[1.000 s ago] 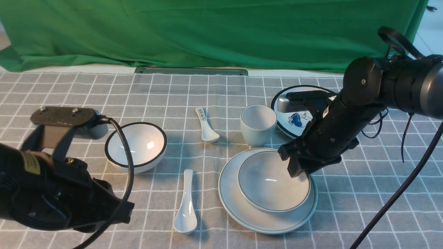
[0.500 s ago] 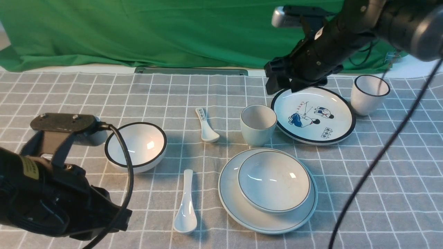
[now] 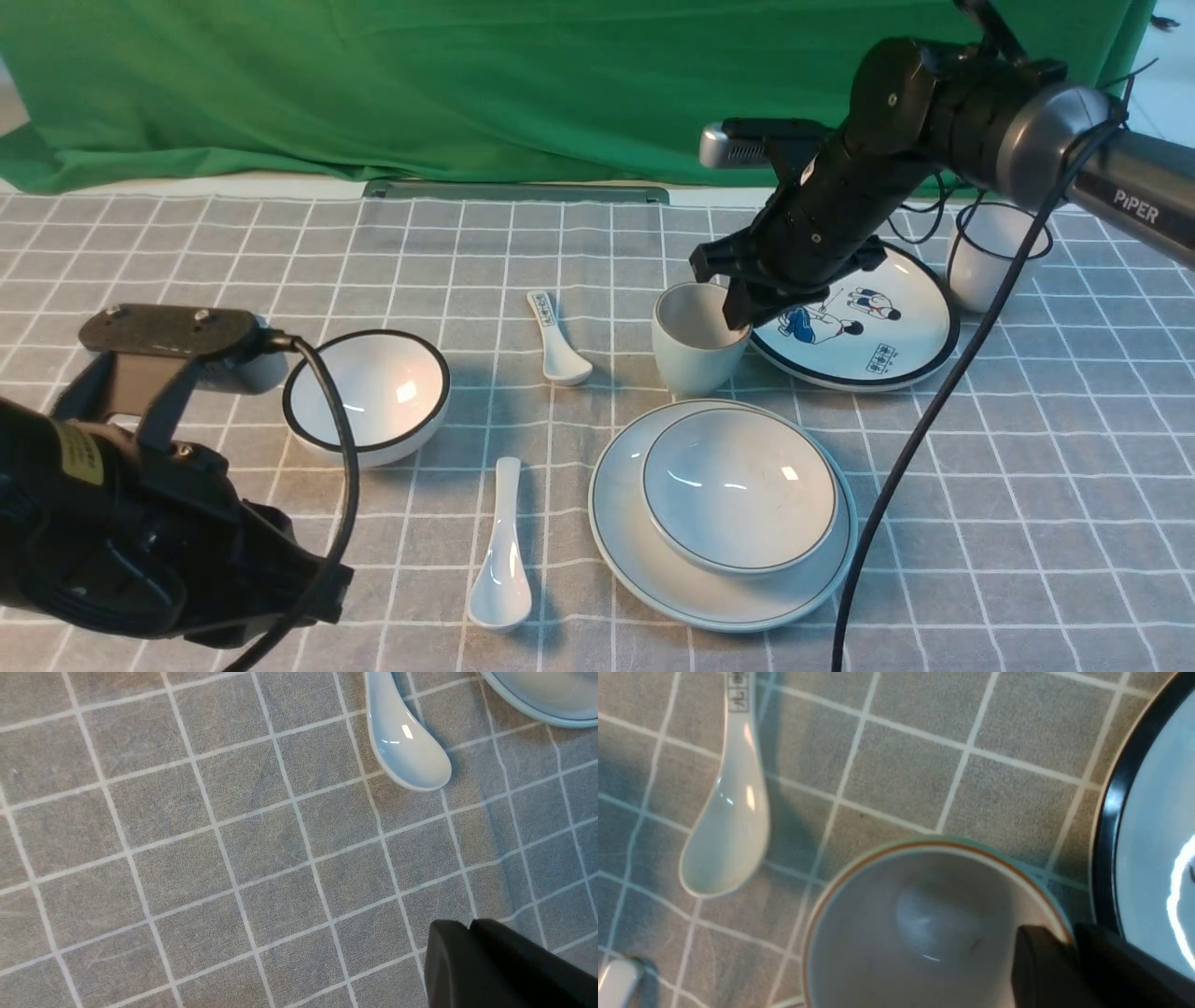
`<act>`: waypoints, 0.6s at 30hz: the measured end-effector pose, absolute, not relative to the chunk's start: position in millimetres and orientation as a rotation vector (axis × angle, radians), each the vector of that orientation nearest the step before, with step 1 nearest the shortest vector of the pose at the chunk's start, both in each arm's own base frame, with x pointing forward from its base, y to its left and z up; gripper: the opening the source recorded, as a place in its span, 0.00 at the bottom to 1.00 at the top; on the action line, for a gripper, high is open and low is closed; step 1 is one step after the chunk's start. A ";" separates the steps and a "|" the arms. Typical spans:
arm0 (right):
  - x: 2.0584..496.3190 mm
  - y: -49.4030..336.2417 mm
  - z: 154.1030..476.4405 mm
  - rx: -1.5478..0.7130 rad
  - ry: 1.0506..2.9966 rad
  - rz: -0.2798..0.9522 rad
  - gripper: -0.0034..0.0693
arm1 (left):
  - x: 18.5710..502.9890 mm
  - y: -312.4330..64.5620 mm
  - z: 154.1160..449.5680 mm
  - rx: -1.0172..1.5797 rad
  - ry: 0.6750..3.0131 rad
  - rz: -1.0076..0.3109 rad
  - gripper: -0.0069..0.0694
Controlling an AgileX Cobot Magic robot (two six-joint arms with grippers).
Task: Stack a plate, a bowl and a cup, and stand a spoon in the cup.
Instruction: Use the right arm to grab a blue teacup, then use the right arm to put the blue teacup into the blue rice bowl in the middle
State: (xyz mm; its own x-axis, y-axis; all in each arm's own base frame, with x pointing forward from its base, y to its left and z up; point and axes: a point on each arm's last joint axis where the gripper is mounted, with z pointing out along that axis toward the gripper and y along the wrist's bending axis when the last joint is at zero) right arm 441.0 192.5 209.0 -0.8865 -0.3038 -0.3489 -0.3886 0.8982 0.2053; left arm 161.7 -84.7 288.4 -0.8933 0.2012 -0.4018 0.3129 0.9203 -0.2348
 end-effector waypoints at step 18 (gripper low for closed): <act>376.2 170.0 334.5 -0.717 2.699 0.306 0.15 | 161.9 -84.7 288.5 0.366 2.705 -0.419 0.11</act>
